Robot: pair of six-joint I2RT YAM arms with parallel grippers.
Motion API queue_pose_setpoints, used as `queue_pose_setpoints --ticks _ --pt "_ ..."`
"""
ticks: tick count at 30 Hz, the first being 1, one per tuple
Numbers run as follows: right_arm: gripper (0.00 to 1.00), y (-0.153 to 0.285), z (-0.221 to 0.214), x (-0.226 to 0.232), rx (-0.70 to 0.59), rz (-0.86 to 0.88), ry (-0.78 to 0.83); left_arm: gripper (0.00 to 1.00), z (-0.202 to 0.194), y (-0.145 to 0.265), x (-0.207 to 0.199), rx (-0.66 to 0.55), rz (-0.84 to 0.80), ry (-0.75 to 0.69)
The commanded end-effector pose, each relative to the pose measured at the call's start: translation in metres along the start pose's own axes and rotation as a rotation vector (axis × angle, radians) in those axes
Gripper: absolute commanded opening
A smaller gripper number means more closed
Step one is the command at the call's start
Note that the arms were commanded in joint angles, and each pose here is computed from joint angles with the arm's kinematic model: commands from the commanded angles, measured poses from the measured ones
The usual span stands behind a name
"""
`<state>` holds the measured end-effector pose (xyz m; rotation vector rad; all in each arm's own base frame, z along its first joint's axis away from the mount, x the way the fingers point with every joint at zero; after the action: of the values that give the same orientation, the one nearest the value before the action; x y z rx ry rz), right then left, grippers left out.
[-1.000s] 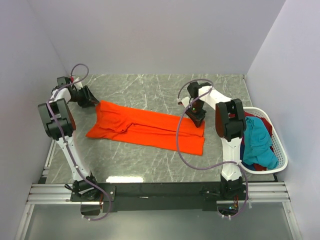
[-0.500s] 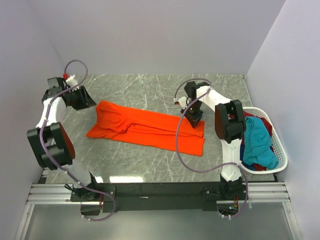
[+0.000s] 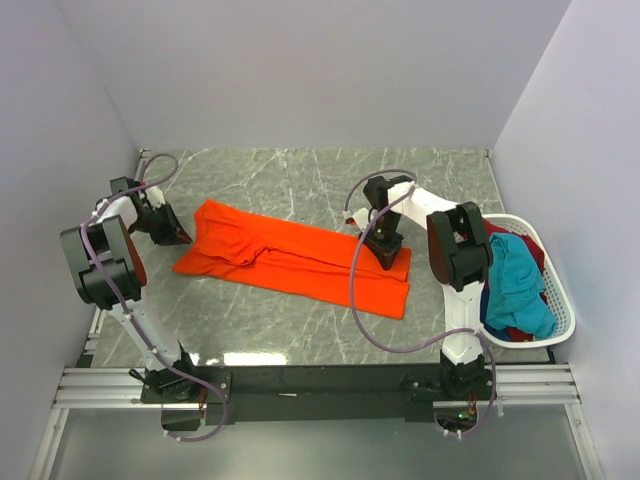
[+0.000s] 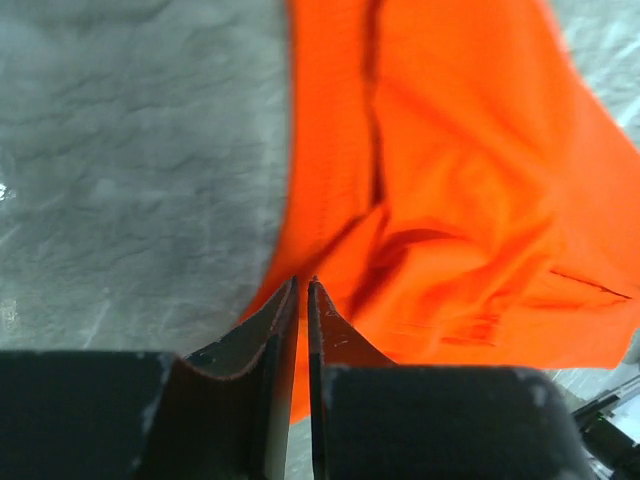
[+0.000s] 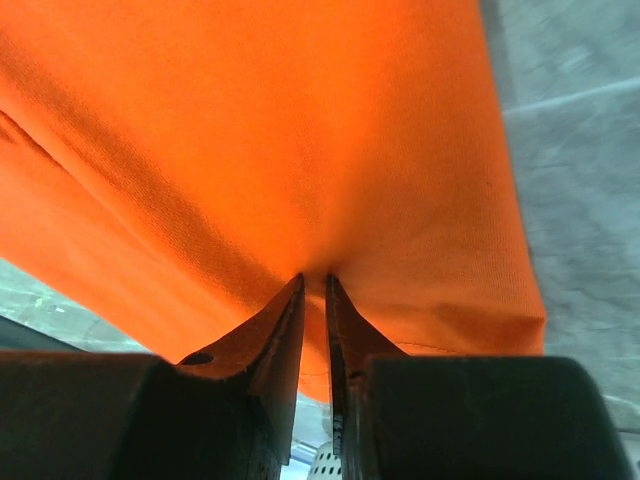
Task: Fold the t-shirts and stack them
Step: Fold the tshirt
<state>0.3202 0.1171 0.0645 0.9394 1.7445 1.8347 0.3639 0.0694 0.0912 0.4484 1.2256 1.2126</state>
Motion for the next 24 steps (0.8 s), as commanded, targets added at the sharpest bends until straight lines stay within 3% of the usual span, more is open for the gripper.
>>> queue_pose_setpoints --ticks 1,11,18,24 --pt "0.22 0.002 -0.003 0.004 -0.017 -0.005 0.016 0.14 0.002 0.0 0.006 0.023 0.012 0.038" --pt "0.21 0.005 -0.001 0.0 -0.003 -0.019 0.021 0.1 -0.019 -0.01 -0.006 0.11 -0.158 0.042" --pt "0.21 0.005 -0.003 -0.002 0.012 -0.034 0.028 0.08 -0.03 -0.031 0.025 0.167 -0.025 0.082" --pt "0.21 -0.015 -0.01 -0.013 0.095 -0.081 0.022 0.08 -0.005 -0.027 0.044 0.089 0.114 0.041"
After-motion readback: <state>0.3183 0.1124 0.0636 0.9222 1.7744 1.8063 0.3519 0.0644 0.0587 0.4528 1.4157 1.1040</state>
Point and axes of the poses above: each gripper's point midway between its finger pads, its own y axis back along the fingers, its own x axis along the line the jaws close on, z = x × y, the point moved 5 cm from there along y, back along the fingers, and after that the axes turned 4 degrees about -y, right-handed, at the moved point
